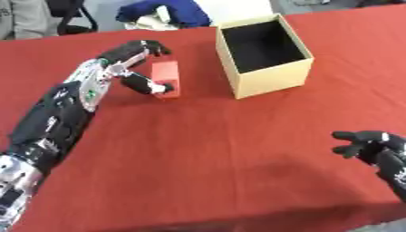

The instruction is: Pick up objects on the table and place them in the box.

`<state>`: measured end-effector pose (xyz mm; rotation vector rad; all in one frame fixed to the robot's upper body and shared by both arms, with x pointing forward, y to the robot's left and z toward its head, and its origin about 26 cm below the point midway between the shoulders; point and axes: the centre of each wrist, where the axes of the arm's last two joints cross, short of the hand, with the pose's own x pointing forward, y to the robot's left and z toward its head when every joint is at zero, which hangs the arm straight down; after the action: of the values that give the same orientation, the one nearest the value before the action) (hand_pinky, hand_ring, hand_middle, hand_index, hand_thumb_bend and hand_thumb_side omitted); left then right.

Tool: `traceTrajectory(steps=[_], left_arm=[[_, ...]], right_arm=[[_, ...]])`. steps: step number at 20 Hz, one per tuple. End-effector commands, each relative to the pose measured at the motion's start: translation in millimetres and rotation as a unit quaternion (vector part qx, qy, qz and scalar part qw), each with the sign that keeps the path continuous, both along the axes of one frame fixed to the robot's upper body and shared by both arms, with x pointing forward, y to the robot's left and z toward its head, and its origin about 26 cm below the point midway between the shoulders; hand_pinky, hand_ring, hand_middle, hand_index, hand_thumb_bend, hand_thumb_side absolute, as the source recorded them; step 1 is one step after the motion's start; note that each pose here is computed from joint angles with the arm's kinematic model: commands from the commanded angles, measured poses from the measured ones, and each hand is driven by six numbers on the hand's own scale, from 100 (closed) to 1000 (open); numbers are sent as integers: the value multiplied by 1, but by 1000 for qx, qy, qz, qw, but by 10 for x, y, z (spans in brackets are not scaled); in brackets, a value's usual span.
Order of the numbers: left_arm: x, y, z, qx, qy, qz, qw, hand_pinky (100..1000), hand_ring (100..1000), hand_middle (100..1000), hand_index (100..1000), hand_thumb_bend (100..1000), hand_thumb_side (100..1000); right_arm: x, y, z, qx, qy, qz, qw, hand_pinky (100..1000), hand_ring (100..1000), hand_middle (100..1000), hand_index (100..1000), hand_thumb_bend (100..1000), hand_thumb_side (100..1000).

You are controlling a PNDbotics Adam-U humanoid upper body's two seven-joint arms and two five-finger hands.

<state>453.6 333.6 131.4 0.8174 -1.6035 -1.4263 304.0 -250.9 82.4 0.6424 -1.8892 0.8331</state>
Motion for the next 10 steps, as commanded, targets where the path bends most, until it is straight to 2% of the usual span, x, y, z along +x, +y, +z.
traceTrajectory(steps=[1, 10], left_arm=[[36, 43, 157, 5, -21, 7, 1000, 1000, 794, 782, 876, 536, 514], [54, 52, 133, 17, -20, 13, 1000, 1000, 757, 740, 861, 518, 501]], right_arm=[[17, -3, 68, -8, -13, 4, 1000, 847, 934, 589, 824, 100, 551], [22, 4, 72, -8, -15, 6, 1000, 848, 934, 589, 824, 100, 551]])
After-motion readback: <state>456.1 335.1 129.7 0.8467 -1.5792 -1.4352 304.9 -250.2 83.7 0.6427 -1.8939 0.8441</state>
